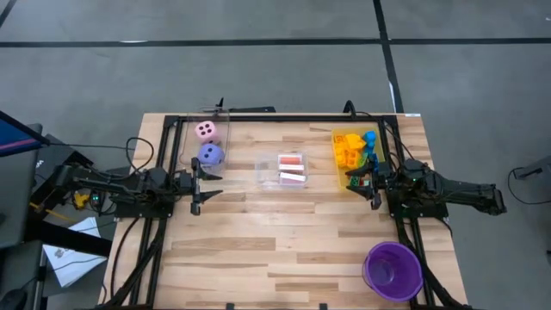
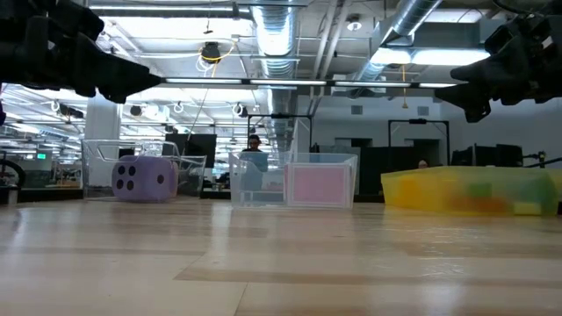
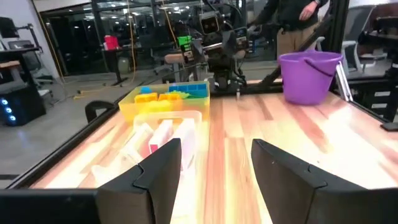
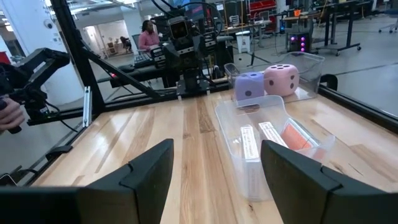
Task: Pick & Place Toys
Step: Return to Home Position
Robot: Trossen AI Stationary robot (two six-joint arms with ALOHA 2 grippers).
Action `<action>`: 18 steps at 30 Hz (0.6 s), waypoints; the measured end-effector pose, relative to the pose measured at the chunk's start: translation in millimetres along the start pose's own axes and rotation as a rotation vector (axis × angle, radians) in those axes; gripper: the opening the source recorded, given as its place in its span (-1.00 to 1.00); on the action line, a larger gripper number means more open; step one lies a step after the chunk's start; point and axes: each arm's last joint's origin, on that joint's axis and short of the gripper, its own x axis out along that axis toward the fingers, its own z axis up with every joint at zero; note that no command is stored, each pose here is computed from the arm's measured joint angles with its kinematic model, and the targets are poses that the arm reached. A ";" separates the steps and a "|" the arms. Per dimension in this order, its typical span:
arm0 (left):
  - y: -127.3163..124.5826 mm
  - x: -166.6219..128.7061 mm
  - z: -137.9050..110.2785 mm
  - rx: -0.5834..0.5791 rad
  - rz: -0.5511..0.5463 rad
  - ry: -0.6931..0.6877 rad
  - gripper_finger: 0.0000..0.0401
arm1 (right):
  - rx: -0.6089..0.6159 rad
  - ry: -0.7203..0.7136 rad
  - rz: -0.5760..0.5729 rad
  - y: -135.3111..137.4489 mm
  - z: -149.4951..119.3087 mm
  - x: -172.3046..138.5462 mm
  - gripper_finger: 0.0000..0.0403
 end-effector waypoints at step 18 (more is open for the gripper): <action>-1.3 -8.7 -0.1 0.089 -0.104 -0.021 -0.05 | 0.004 0.001 0.008 0.2 0.0 0.0 0.16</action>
